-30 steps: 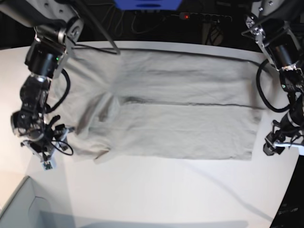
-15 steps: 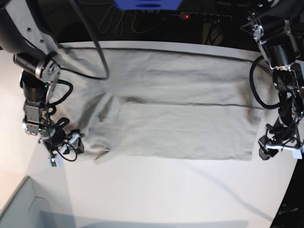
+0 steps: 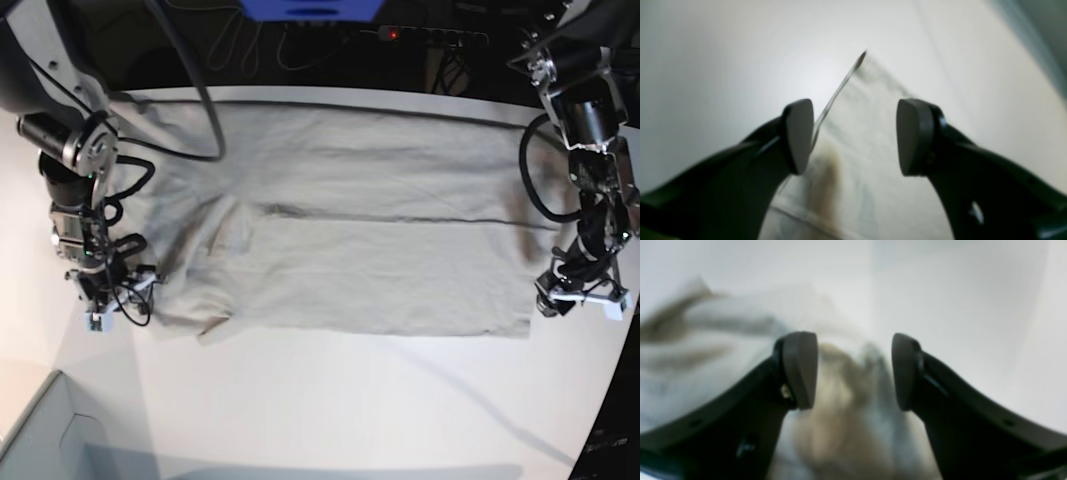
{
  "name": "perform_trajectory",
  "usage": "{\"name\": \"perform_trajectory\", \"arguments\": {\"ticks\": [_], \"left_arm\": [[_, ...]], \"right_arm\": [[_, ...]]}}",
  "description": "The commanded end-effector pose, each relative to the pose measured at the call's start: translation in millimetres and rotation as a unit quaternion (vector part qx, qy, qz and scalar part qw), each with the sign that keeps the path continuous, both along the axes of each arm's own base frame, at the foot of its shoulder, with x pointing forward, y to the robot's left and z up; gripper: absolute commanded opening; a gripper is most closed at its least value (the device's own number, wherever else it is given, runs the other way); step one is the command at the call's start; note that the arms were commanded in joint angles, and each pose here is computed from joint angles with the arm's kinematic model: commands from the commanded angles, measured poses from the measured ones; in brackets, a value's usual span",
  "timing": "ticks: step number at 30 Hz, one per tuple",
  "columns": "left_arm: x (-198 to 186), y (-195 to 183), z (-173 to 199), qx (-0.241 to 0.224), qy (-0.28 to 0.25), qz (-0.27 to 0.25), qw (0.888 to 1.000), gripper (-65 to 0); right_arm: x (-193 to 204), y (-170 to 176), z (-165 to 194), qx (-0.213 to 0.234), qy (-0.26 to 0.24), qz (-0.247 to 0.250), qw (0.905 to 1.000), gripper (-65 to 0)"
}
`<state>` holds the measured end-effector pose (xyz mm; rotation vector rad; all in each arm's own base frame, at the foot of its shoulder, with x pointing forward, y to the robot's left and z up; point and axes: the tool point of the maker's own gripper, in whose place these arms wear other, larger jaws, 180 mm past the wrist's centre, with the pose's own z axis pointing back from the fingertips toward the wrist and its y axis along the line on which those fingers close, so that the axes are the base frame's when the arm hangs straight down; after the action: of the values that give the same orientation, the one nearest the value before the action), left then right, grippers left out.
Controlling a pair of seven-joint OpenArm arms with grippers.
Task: Layout the t-shirt on the table in an organized manner, then fold the t-shirt properly
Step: 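Grasp the shirt hem corners with both grippers, then lift the hem with both grippers and fold it toward the collar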
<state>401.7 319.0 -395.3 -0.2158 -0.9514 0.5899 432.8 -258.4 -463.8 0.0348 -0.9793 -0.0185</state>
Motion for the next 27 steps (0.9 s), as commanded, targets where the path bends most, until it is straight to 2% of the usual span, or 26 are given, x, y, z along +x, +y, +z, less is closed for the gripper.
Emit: {"name": "perform_trajectory", "arguments": {"ticks": [1,9,13,16,18,20,21,23,25,26,27], "left_arm": [[17.1,9.5,21.0,0.015,-0.029,0.004,0.999,-27.0],[25.3,17.4,-11.3,0.046,0.006,0.019,0.999,-27.0],[30.9,8.7,-34.3,0.045,0.034,0.016,0.998,-27.0],[30.3,-2.4,-49.5,0.077,0.048,-0.010,0.996,-27.2],[30.2,-11.7,-56.3,0.100,0.048,-0.033,0.993,-27.5],[28.1,-19.0,-63.0,0.114,0.054,-0.052,0.991,-27.8],[26.2,-22.0,-66.6,0.117,0.060,-0.060,0.990,-29.4],[24.2,-24.5,-70.2,0.120,0.065,-0.066,0.988,-39.8],[24.5,-23.8,-69.6,0.119,0.064,-0.064,0.989,-59.8],[23.8,-22.9,-70.2,0.120,0.067,-0.062,0.989,-65.0],[24.5,-23.2,-69.3,0.119,0.066,-0.062,0.989,-65.0]], "right_arm": [[14.8,-10.5,19.6,-0.005,-0.032,-0.009,0.9994,-29.5],[0.1,-8.0,3.6,0.000,-0.012,-0.008,0.9999,-31.5],[-2.2,-7.0,0.9,0.002,-0.009,-0.007,0.9999,-47.0],[-7.9,-6.7,-4.3,0.001,-0.002,-0.007,1.0000,-59.3],[-9.5,-6.0,-5.8,0.001,-0.001,-0.006,1.0000,-63.7],[-9.4,-6.0,-6.0,0.001,0.001,-0.006,1.0000,-65.0],[-9.5,-6.9,-5.9,0.001,0.001,-0.007,1.0000,-65.0],[-9.5,-6.9,-5.9,0.001,0.001,-0.007,1.0000,-65.0],[-9.3,-6.0,-5.6,0.001,-0.002,-0.007,1.0000,-65.0],[-9.2,-6.0,-5.3,0.001,-0.003,-0.007,1.0000,-65.0],[-9.0,-6.7,-4.8,0.003,-0.005,-0.009,0.9999,-65.0]]}}
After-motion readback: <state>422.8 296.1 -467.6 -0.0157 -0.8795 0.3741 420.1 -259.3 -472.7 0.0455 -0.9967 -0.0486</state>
